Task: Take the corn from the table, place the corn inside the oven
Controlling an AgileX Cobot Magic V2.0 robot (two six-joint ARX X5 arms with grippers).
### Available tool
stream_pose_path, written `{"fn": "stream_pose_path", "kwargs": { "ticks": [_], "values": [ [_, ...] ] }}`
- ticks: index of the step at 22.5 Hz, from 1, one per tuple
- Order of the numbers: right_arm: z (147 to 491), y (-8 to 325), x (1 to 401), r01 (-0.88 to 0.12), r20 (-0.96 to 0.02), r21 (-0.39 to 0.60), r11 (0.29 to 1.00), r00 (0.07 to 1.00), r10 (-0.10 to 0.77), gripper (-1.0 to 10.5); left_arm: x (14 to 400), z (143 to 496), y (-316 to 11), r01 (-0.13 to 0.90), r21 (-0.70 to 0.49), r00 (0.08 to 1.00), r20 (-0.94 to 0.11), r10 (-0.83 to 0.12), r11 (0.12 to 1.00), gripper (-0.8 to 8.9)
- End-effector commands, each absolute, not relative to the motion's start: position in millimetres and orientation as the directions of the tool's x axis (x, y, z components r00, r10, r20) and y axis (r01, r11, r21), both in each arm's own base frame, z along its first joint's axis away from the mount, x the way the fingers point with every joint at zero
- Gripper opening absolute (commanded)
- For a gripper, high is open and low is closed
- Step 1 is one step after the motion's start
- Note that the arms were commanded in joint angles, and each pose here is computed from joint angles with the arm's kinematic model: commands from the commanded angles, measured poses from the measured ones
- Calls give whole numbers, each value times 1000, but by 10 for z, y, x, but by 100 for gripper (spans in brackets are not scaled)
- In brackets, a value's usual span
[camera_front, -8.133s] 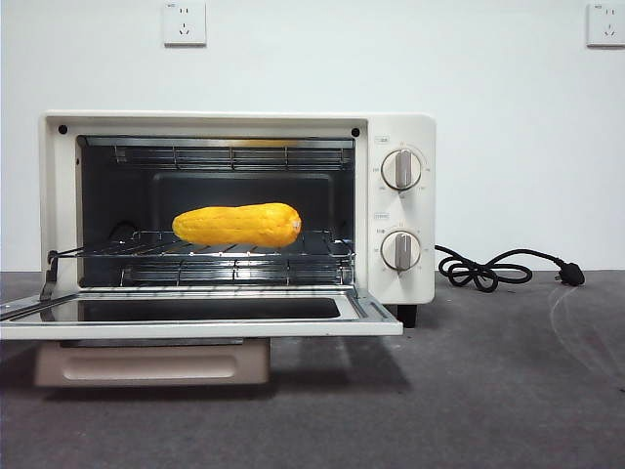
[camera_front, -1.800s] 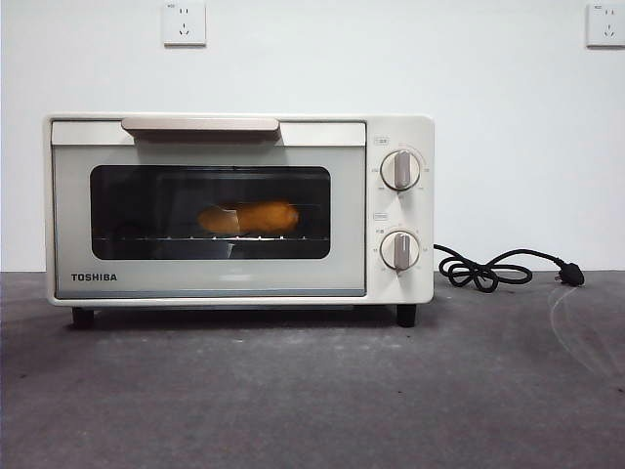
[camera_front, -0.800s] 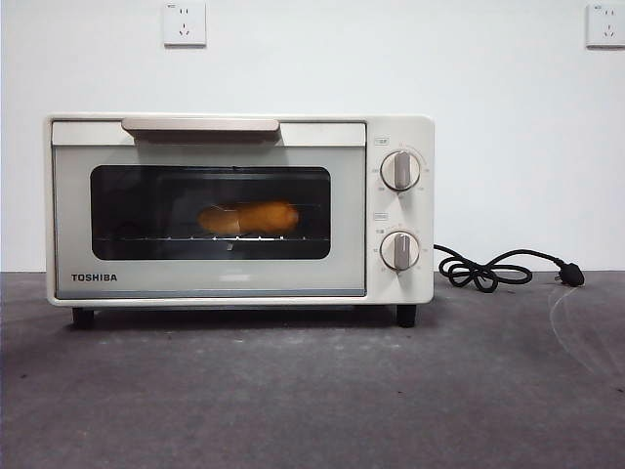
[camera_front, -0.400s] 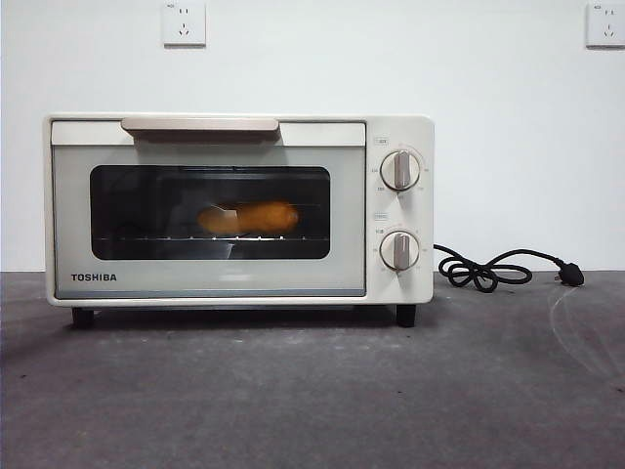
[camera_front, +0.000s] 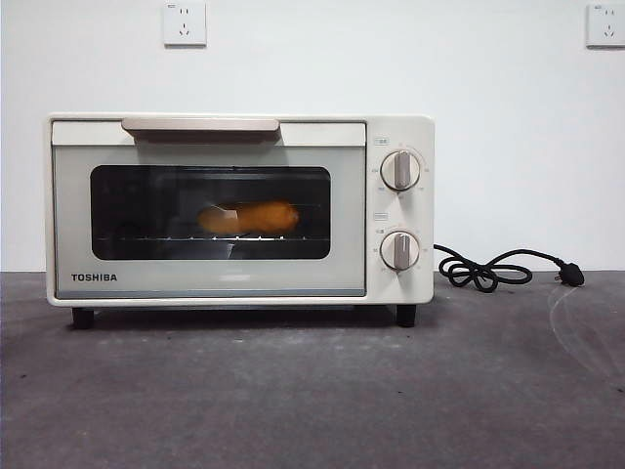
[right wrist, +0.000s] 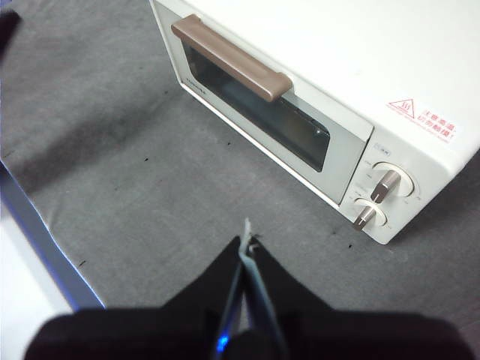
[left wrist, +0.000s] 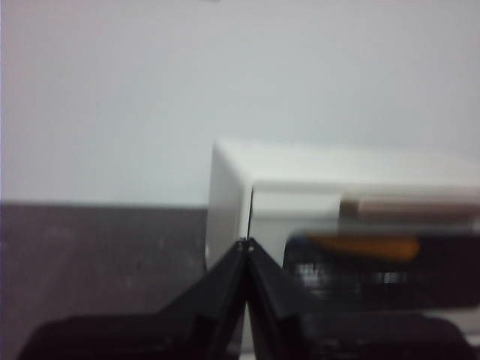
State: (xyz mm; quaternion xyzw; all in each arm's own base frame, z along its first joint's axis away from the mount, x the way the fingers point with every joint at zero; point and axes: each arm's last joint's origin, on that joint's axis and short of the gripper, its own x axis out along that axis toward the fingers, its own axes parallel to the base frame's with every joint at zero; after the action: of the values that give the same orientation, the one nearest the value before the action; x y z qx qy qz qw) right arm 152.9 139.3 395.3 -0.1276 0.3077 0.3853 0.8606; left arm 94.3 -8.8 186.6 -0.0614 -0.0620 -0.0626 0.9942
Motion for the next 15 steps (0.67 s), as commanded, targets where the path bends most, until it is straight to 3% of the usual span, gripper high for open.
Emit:
{"fn": "stream_pose_path", "kwargs": {
  "ticks": [1, 9, 15],
  "values": [
    [3946, 1404, 1542, -736, -627, 24, 676, 516, 584, -1, 967, 1745, -91, 126, -106, 989, 89, -117, 986, -4],
    [3946, 1402, 1544, -731, -627, 17, 682, 523, 577, -1, 955, 1489, -90, 102, -77, 978, -177, -114, 992, -4],
    [3946, 1400, 1546, -727, -628, 12, 687, 529, 571, -1, 957, 1504, -88, 103, -36, 981, -164, -107, 994, -3]
  ]
}}
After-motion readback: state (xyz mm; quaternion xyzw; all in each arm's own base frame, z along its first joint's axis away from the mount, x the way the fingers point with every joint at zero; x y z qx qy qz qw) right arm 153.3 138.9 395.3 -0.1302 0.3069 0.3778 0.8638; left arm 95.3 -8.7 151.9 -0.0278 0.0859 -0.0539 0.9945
